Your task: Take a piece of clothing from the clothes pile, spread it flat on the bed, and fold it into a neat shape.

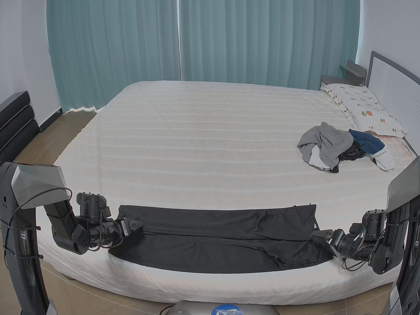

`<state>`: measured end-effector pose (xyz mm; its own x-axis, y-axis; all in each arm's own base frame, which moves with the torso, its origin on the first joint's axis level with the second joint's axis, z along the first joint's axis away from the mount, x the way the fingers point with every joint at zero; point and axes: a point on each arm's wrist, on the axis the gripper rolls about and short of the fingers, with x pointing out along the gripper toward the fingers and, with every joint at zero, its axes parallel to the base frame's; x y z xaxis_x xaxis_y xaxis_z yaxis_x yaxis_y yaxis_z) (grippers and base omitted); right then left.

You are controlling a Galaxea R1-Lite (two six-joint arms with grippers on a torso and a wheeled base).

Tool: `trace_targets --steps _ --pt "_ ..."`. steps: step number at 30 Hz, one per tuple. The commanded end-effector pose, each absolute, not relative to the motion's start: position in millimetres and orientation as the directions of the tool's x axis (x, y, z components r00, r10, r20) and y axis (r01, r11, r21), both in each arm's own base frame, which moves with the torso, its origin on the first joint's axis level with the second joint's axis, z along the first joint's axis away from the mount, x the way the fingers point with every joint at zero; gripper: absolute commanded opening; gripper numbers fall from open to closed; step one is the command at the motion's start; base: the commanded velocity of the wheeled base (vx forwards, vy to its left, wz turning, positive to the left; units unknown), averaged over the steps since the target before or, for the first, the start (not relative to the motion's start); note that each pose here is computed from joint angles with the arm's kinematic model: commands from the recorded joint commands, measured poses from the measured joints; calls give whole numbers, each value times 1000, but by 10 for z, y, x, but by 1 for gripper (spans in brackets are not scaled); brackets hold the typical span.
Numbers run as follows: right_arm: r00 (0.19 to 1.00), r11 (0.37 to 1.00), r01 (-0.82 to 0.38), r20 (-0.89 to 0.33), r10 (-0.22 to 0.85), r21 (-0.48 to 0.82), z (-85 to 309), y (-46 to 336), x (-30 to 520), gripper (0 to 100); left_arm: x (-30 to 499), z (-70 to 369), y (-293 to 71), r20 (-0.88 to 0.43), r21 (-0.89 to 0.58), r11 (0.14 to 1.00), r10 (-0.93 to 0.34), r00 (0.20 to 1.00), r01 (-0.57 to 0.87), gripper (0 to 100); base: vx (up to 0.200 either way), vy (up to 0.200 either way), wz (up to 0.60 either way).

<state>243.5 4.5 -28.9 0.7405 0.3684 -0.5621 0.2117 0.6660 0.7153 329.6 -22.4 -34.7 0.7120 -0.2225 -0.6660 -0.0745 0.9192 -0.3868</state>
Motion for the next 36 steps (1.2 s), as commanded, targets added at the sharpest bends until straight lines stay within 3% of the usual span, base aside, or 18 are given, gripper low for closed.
trace_targets --steps 1,17,24,30,36 --pt "748 666 203 -553 368 718 -270 41 2427 100 3293 -363 -233 -669 -389 918 -225 708 -76 0 0 0 0" --pt "740 661 221 -565 366 717 -298 14 2405 100 3220 -352 -207 -655 -388 918 -212 726 -81 0 0 0 0" --pt "734 618 234 -553 393 750 -317 -36 2418 100 3236 -340 -212 -649 -405 909 -210 731 -98 0 0 0 0" --pt "733 612 240 -554 395 754 -318 -36 2414 100 3253 -317 -223 -640 -422 900 -213 738 -106 0 -200 0 0" --pt "732 612 239 -554 396 754 -318 -32 2414 100 3317 -271 -226 -580 -453 886 -211 787 -96 0 0 0 0"
